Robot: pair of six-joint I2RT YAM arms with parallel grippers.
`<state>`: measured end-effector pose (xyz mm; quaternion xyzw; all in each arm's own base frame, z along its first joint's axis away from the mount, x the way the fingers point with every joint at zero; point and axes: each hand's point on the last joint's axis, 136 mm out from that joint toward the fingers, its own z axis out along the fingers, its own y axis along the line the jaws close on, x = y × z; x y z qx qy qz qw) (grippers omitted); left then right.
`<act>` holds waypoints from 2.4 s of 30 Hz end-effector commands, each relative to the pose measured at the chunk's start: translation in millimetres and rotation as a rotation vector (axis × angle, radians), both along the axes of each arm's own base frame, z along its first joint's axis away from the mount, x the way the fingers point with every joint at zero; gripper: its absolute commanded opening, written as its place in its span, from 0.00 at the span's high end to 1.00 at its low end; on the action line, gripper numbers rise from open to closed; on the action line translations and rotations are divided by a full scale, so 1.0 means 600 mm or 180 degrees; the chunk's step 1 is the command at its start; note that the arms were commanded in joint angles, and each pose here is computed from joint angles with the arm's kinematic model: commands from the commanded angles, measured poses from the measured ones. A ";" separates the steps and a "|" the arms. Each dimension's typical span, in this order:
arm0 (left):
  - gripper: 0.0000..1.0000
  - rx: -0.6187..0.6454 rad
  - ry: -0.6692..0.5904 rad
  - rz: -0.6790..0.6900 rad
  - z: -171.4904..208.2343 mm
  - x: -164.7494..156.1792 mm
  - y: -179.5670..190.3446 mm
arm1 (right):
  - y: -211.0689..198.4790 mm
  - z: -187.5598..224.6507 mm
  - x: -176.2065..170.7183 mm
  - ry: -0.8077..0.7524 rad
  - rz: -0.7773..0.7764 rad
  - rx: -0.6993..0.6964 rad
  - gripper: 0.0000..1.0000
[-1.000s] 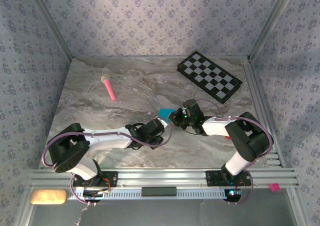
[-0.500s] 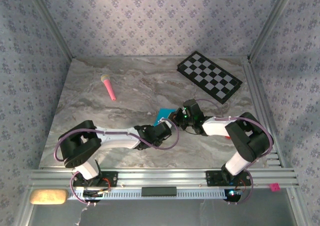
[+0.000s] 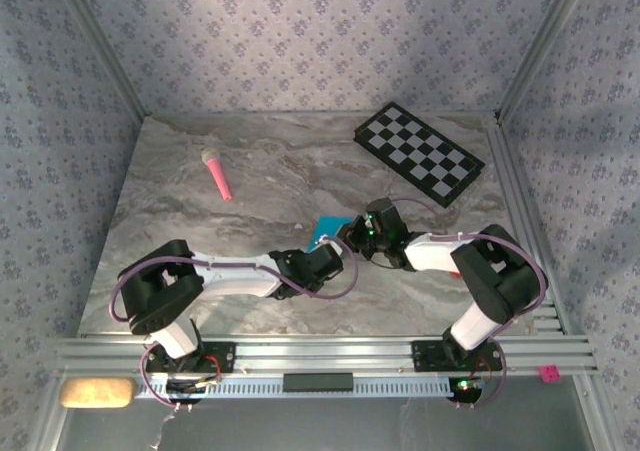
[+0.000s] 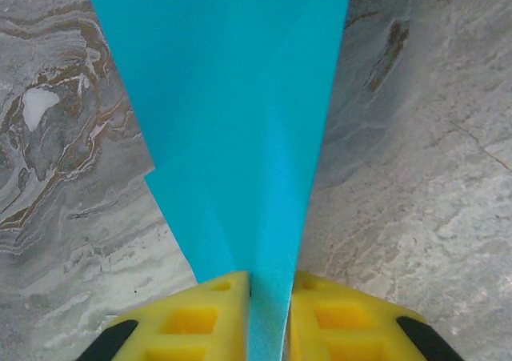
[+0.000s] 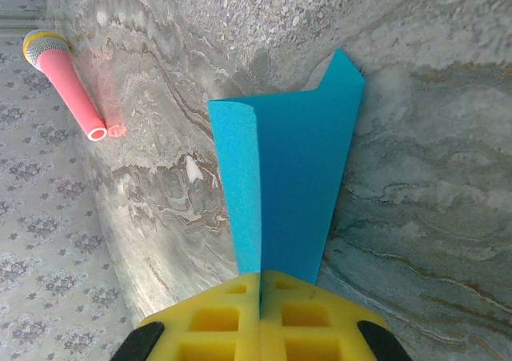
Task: Fold a paper plane with a square sheet of paper (pick it up from the middle)
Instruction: Fold the wing for the fifth time at the center of the table.
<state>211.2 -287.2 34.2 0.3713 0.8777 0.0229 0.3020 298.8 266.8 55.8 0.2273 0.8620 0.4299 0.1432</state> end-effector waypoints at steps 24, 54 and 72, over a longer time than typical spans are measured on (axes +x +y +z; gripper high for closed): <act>0.87 -0.0135 0.0329 0.0021 -0.020 -0.015 -0.028 | -0.077 0.005 -0.034 0.0060 0.0050 -0.0771 0.72; 0.89 -0.0878 0.1495 0.0171 -0.042 -0.016 -0.046 | -0.080 0.004 -0.072 -0.0047 0.0370 -0.0993 0.56; 1.00 -0.1544 0.2176 0.0202 -0.045 -0.019 -0.052 | -0.024 0.009 -0.055 -0.0716 0.0576 -0.0805 0.86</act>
